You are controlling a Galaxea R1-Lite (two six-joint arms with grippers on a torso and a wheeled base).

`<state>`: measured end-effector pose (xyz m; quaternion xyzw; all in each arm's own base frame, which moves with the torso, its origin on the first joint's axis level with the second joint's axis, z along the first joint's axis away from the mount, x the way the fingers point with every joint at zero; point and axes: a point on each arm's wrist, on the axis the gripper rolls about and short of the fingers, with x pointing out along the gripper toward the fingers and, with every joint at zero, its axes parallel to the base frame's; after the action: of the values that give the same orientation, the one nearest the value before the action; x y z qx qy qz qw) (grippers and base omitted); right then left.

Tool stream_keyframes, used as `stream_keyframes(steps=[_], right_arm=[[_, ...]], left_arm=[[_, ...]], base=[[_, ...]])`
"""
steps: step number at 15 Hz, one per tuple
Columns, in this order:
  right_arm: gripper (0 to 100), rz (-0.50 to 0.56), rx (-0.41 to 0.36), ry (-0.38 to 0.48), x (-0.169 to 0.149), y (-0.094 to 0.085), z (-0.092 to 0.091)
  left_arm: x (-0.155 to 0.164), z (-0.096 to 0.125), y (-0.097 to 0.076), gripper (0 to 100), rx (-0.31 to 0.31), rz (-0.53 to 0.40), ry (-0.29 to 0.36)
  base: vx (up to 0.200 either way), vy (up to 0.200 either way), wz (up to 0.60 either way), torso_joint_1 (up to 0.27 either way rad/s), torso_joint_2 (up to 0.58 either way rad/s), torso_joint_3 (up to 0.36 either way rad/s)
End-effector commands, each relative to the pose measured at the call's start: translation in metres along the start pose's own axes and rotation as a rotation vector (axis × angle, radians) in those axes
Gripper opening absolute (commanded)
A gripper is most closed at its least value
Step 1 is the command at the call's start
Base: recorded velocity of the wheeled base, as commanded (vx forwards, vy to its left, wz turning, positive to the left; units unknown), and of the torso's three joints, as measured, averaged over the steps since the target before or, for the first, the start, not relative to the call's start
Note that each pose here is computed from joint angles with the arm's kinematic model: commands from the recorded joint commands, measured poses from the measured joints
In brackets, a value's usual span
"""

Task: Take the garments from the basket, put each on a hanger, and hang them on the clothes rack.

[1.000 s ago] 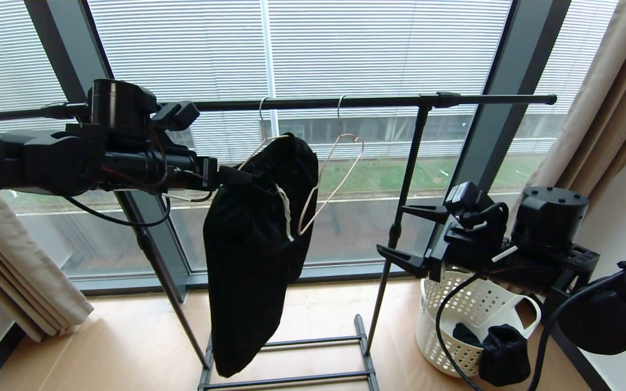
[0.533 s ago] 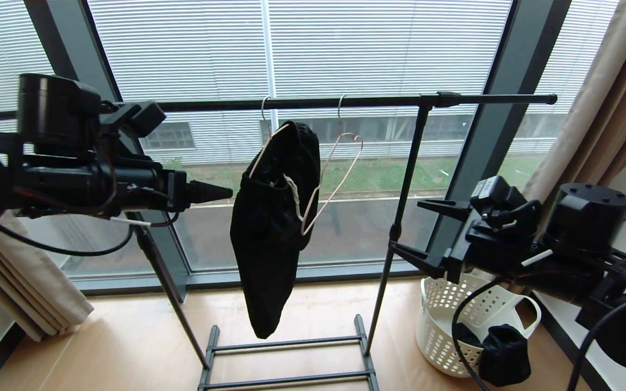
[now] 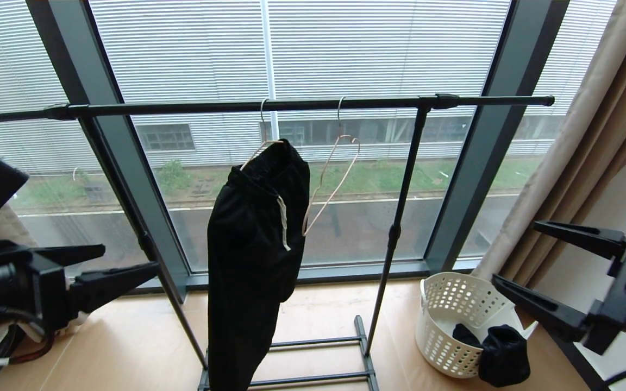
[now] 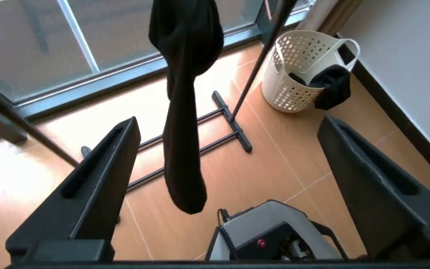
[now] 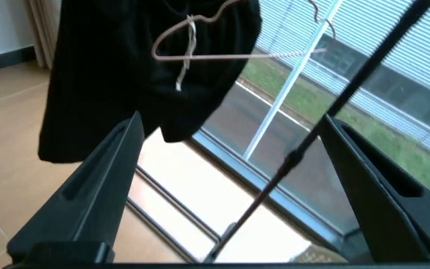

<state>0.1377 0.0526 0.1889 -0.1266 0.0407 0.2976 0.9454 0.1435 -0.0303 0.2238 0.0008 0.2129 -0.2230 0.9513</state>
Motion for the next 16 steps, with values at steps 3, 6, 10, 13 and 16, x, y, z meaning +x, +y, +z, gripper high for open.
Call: stream_keyframes(steps=[3, 6, 10, 13, 16], right_arm=[[100, -0.130, 0.013, 0.032, -0.072, 0.028, -0.041], [100, -0.174, 0.077, 0.036, -0.086, 0.037, -0.064], [100, -0.268, 0.117, 0.058, -0.102, 0.045, -0.087], [100, -0.259, 0.177, 0.097, -0.116, 0.054, -0.103], [100, -0.276, 0.199, 0.104, -0.126, 0.060, -0.115]], left_arm=[[-0.045, -0.057, -0.014, 100, 0.015, 0.040, -0.053], [-0.058, -0.099, -0.018, 100, 0.014, 0.089, -0.053], [-0.065, -0.144, -0.020, 100, 0.012, 0.180, -0.051], [-0.062, -0.174, -0.020, 100, 0.001, 0.189, -0.009], [-0.066, -0.190, -0.020, 100, 0.005, 0.243, -0.054]], base=[[0.000, 0.000, 0.00, 0.000, 0.00, 0.000], [0.000, 0.000, 0.00, 0.000, 0.00, 0.000], [0.000, 0.000, 0.00, 0.000, 0.00, 0.000], [0.000, 0.000, 0.00, 0.000, 0.00, 0.000], [0.000, 0.000, 0.00, 0.000, 0.00, 0.000]])
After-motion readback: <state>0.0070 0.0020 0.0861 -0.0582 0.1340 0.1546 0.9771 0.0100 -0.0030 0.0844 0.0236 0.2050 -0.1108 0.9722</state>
